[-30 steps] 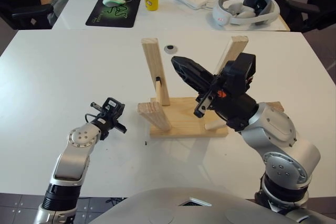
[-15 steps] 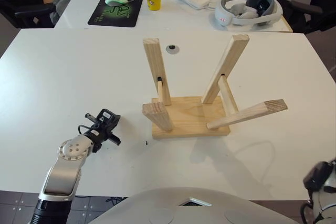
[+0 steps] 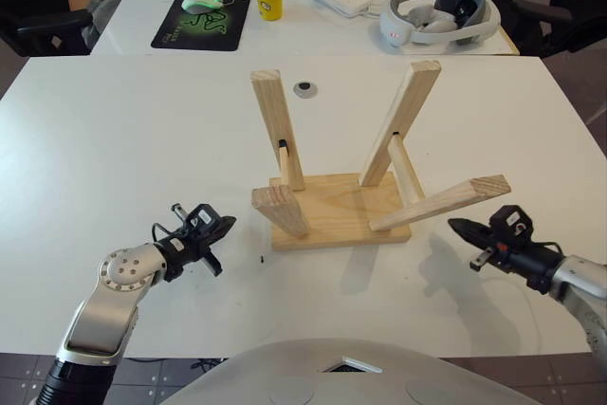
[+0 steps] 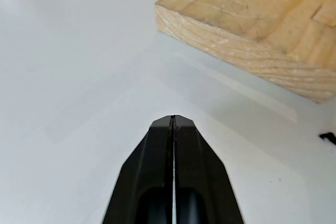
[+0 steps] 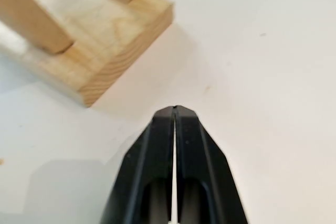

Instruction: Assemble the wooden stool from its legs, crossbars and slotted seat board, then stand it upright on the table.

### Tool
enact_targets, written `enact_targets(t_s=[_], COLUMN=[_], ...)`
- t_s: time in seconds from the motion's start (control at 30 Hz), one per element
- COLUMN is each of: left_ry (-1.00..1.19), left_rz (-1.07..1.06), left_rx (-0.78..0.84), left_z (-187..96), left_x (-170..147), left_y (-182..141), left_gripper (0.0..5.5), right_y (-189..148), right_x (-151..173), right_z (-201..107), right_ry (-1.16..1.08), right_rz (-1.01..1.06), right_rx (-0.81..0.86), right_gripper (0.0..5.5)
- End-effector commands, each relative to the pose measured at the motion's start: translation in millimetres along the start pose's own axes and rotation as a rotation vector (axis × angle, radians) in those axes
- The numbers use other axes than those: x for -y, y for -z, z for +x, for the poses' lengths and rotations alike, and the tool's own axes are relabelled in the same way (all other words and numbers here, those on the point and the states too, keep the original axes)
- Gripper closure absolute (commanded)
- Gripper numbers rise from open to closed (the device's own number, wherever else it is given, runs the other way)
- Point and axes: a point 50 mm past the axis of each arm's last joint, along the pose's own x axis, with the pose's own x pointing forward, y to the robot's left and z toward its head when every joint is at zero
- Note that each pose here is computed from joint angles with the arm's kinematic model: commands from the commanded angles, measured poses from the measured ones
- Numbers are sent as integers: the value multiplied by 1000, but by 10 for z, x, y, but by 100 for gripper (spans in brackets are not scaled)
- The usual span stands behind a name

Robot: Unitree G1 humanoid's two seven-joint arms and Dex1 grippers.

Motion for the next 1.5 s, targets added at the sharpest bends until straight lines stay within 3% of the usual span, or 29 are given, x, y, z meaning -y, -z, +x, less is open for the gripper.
enact_targets(t_s=[0.03,0.43,0.73,1.2,1.5], left_ry=[95,115,200,229,214], left_rz=[98,155,174,141,105], left_rx=[-45,-12,-38,-35,43], left_z=[2,254,226,226,86], left_x=[31,64,128,206,70], left_y=[-19,-130,-90,-61,-344], left_gripper=[550,550,550,550,550], right_y=[35,151,135,-37,-437], right_x=[-112,-225,-307,-549,-522], right_z=[119,474,537,669,563], right_ry=[-57,-62,-142,-222,-257], right_rz=[-54,-108,-114,-75,-113], right_rx=[-16,-41,-23,55,148], right_gripper=[546,546,546,546,546])
